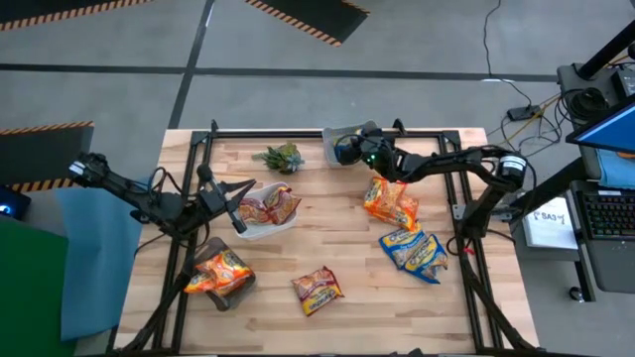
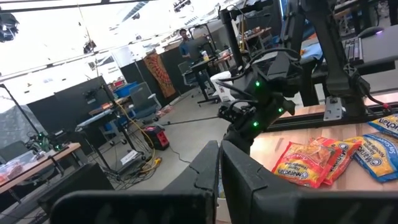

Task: Sort Maruchan noodles
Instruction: Put the blue noodle pack into the gray bin

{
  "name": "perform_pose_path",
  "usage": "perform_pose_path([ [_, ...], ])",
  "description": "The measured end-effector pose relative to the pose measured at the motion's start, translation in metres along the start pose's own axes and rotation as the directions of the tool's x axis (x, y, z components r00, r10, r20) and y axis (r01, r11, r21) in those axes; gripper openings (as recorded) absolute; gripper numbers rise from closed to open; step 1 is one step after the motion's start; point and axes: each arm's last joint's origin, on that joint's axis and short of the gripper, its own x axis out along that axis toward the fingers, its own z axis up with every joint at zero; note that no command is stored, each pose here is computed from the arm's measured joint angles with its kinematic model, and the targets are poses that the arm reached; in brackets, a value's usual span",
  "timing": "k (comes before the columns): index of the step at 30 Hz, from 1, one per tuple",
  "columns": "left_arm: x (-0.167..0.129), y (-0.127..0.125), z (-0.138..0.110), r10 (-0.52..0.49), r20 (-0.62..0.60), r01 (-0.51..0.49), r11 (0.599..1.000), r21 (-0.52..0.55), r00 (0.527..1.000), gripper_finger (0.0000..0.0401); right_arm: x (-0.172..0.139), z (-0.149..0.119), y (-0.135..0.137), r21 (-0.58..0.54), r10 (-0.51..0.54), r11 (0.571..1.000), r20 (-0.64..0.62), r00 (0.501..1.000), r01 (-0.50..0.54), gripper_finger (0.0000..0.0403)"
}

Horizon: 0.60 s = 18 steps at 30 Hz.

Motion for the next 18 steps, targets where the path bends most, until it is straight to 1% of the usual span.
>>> perform_pose_path([
  [5,0.0,0.0,0.0,0.0,0.0,0.0,1.0,-0.001,1.0,0.0,-0.004,0.006,0.0,-0.005,0.017,1.0,0.007,1.0,-0.017,0.0146],
  [9,0.0,0.0,0.0,0.0,0.0,0.0,1.0,-0.001,1.0,0.0,-0.013,0.017,0.001,0.001,0.043,0.999,0.026,0.999,-0.043,0.0152],
  [13,0.0,0.0,0.0,0.0,0.0,0.0,1.0,-0.001,1.0,0.0,-0.018,0.021,0.0,-0.011,0.063,0.998,0.011,0.998,-0.063,0.0128],
  [18,0.0,0.0,0.0,0.0,0.0,0.0,1.0,-0.003,1.0,0.0,-0.017,0.019,0.0,-0.035,0.062,0.997,-0.001,0.998,-0.062,0.0066],
])
